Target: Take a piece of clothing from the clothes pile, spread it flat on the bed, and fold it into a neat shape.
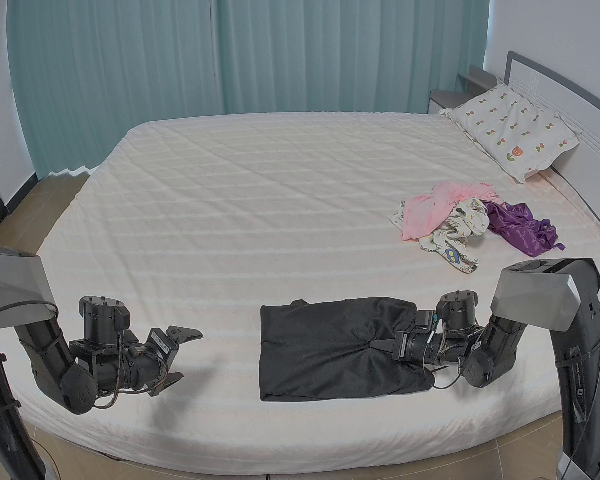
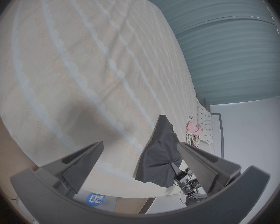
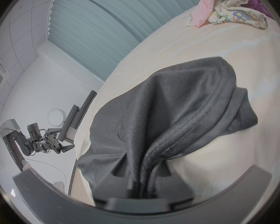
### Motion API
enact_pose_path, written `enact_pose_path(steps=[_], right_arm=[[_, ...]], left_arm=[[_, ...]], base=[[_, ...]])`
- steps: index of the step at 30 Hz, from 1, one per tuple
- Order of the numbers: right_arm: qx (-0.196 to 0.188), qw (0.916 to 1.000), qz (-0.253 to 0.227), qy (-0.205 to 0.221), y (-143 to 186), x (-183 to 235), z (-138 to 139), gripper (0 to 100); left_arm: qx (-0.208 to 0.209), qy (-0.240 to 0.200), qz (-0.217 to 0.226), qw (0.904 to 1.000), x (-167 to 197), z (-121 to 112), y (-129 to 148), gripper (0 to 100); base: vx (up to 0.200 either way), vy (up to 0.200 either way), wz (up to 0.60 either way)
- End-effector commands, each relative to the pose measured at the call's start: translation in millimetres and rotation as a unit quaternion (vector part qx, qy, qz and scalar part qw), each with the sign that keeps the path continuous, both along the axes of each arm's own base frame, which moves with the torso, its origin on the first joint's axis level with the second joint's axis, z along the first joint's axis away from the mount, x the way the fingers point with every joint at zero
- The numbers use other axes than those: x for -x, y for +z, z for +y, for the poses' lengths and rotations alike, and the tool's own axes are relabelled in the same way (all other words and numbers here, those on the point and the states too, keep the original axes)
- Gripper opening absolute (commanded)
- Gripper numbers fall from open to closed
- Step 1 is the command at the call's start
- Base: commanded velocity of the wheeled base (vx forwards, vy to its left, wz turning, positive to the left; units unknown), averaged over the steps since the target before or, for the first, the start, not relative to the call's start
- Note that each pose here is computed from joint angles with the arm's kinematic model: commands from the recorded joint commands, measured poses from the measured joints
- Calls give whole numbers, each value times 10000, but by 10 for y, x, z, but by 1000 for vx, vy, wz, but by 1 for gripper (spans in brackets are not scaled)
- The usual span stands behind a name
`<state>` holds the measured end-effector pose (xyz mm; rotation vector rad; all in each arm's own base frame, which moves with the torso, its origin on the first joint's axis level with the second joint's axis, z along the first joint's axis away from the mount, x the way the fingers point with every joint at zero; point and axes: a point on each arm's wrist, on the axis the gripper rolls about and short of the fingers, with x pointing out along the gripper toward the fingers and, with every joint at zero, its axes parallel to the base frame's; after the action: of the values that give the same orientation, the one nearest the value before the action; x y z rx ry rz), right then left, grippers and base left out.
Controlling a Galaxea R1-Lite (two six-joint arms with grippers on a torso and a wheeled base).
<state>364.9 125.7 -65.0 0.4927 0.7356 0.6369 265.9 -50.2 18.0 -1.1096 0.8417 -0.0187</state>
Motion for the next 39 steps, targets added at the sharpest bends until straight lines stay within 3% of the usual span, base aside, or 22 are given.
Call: enact_pose_path(steps=[1,11,19,29,39], right_arm=[[-23,10000,-40,2,7,19,-6,0],[-304,9994,-71,-153,103,128,-92,0],[-292,9983,51,-496,148,192,-378,0],[-437,9979,-50,-477,180,278,-518,0],[-447,9976,-50,-518,185,269,-558,0]], left_arm=[[0,3,-5,10000,0,0,2,100],[0,3,-5,10000,2,0,1,100],[-12,2,-4,10000,11,6,-2,100],[-2,0,0,10000,11,6,-2,100],[-4,0,15,10000,12,6,-7,100]], base=[[0,0,0],[0,0,0],[0,0,0],[0,0,0],[0,-200,0]])
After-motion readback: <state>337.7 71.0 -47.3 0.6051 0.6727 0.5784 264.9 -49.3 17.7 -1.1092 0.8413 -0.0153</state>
